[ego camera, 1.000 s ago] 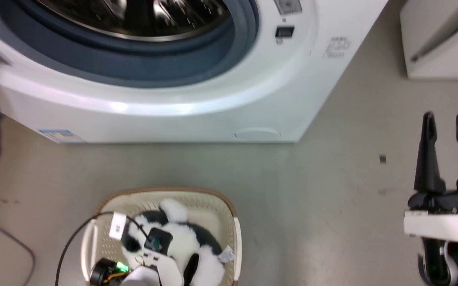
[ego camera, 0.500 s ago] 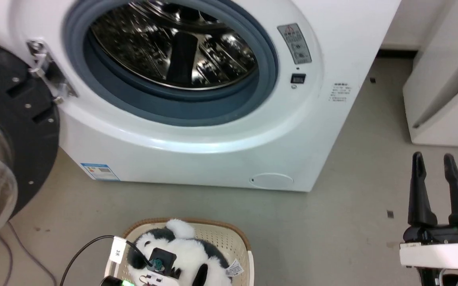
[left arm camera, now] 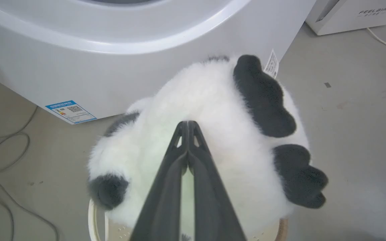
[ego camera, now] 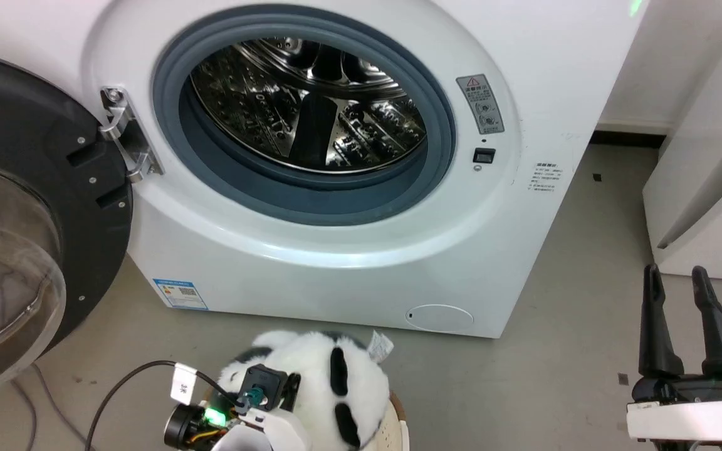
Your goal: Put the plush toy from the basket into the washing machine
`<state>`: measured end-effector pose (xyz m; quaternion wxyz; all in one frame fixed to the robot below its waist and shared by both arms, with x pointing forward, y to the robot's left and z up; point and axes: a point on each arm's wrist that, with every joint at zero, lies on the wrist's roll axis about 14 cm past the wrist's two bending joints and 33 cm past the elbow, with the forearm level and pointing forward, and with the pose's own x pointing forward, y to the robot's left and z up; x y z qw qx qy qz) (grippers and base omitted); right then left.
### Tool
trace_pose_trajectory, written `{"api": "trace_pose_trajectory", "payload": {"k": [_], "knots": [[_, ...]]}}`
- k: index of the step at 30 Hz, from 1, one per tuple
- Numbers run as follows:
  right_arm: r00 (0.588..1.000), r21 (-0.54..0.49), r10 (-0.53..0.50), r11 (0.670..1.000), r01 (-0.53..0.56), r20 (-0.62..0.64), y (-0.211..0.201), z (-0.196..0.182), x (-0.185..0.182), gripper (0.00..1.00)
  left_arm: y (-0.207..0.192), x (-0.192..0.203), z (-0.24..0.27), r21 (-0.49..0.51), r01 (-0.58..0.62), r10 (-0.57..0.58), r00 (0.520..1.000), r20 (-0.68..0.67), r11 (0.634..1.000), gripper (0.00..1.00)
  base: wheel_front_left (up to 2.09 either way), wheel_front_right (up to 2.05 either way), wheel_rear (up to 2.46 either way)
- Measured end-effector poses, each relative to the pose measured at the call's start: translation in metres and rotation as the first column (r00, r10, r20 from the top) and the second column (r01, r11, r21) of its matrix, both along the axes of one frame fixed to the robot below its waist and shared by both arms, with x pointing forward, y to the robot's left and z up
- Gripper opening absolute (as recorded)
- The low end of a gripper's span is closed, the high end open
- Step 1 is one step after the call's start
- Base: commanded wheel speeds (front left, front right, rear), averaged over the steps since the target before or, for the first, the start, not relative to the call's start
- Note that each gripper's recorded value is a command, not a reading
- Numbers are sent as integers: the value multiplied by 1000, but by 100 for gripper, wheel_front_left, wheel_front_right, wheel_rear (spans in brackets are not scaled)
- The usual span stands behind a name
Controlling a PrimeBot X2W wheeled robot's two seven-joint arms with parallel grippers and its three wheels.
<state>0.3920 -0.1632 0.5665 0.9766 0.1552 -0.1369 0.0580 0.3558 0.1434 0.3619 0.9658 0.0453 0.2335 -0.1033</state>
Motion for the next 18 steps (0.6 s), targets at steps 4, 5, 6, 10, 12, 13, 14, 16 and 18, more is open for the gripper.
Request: {"api": "trace_pose_trajectory", "payload": {"k": [4,5,6,10,12,13,14,16,18], "knots": [[1000,-1,-1,1000,1,2,0,1,-5,100,0,9,20,-10,-4,4,997,77,1000,0,0,0,0],[1000,-2,-1,1000,1,1,-1,1,-6,100,1,12,25,-10,-5,6,995,98,1000,0,0,0,0],[1000,-2,-1,1000,1,0,-1,1,-7,100,2,15,31,-12,-10,11,993,118,1000,0,0,0,0],[1000,-1,-5,1000,5,7,-2,3,-9,100,4,24,51,-26,-28,32,981,189,999,0,0,0,0],[1000,0,-7,1000,7,6,-3,3,-10,100,6,28,62,-33,-40,46,973,228,999,0,0,0,0],[1000,0,-8,1000,8,6,-3,3,-11,100,7,31,69,-36,-46,54,966,251,998,0,0,0,0],[1000,0,-10,1000,10,6,-4,3,-12,100,9,34,77,-42,-53,63,959,277,998,0,0,0,0],[1000,2,-14,1000,14,9,-5,4,-13,100,9,39,92,-54,-59,73,943,326,997,0,0,0,0],[1000,1,-18,1000,18,6,-7,3,-14,100,8,43,106,-62,-61,79,926,368,996,0,0,0,0]]}}
